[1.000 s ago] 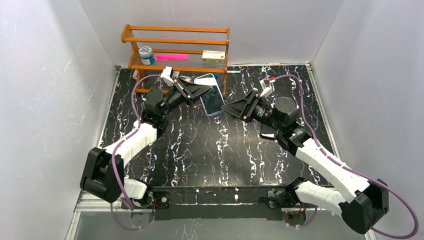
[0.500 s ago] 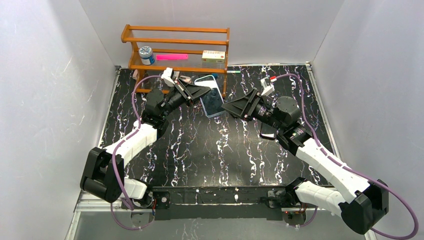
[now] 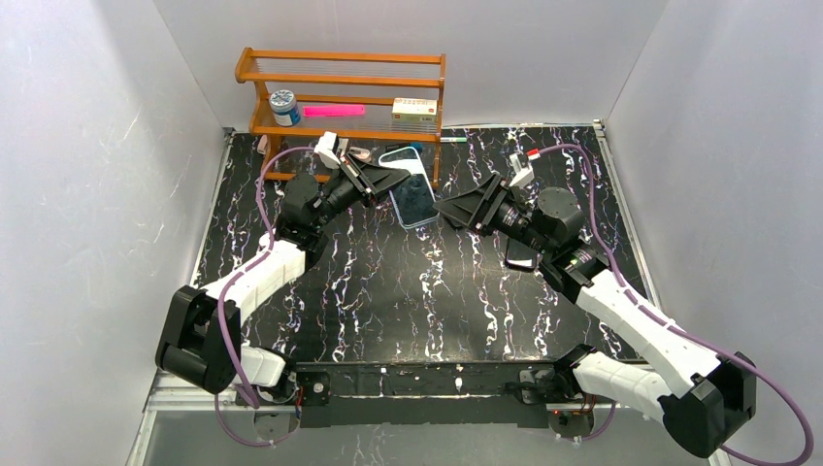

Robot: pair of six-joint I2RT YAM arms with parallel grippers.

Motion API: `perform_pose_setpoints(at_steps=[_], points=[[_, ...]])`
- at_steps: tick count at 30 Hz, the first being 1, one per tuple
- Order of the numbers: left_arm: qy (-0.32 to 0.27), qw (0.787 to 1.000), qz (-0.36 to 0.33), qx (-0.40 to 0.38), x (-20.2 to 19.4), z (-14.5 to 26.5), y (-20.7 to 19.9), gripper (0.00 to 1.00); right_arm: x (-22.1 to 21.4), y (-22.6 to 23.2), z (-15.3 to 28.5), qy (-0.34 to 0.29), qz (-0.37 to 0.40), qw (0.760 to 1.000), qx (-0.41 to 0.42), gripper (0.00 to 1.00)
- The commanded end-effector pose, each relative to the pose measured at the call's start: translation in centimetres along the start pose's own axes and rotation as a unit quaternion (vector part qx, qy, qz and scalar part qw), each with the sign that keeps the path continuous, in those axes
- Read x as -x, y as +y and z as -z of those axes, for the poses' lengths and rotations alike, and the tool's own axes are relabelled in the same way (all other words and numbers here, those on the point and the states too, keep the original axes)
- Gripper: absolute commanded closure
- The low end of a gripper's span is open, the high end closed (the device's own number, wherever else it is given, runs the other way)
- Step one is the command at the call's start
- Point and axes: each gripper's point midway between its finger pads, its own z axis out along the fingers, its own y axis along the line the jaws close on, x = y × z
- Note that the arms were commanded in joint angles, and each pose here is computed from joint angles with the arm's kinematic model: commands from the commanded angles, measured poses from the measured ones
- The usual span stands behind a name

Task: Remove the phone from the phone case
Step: Remove the phone case from the phone.

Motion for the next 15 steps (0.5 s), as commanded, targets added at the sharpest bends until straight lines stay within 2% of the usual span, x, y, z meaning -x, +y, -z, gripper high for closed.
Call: perform_pose_setpoints(at_steps=[1, 15], points=[[-0.005, 0.998, -0.025, -0.053, 0.27, 0.18, -3.80, 1.00, 0.95, 0.74, 0.54, -0.019, 0.021, 1.000, 0.004, 0.40], [-0.002, 0.998, -0.021, -0.053, 0.15, 0.14, -3.78, 1.00, 0.25, 1.36, -0.16, 0.003, 0.013, 0.999, 0.036, 0.45]])
